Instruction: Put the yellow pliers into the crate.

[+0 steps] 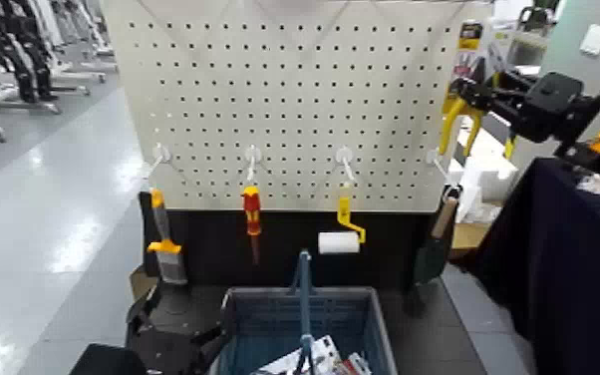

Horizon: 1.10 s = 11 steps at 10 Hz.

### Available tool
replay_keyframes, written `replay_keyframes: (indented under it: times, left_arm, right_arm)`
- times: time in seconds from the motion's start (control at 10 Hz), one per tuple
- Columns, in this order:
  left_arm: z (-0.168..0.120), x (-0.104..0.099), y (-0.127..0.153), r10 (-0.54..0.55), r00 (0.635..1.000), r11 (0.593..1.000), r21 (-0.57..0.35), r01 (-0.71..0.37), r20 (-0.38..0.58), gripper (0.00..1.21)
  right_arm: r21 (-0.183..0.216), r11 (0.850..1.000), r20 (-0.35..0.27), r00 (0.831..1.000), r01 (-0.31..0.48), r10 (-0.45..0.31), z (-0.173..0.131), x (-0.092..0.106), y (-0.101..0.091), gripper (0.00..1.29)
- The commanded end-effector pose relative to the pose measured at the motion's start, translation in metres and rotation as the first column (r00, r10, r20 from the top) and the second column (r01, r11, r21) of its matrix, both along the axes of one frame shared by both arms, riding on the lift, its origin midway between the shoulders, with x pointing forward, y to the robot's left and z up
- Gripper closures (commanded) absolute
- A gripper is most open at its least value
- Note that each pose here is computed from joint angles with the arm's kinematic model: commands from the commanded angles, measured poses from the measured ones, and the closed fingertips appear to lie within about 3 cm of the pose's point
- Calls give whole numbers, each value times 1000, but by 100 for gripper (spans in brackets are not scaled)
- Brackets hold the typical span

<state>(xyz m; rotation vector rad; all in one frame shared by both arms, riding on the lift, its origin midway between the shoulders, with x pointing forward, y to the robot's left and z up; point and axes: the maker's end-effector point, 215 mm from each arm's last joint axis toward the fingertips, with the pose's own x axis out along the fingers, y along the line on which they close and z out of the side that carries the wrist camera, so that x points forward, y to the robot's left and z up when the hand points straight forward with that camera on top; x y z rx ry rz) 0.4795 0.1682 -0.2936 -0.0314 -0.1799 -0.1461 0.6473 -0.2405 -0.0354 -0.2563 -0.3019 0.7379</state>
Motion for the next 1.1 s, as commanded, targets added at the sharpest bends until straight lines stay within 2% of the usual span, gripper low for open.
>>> replay_keyframes:
  times: [0.1,0.7,1.1]
  left_arm:
    - [-1,0,-1,-1,1000,1000,-3,1,-2,13]
    - [-2,0,-1,-1,1000,1000,-3,1,-4,13]
    - [-2,0,0,1,1000,1000,-5,-1,-6,14]
  right_arm:
    - [-16,1000,12,1000,11,-11,4,0,-2,107]
    - [-21,1000,19,1000,10,-9,10,0,-2,107]
    - [-71,997,98,995,40,-33,58,-15,-9,107]
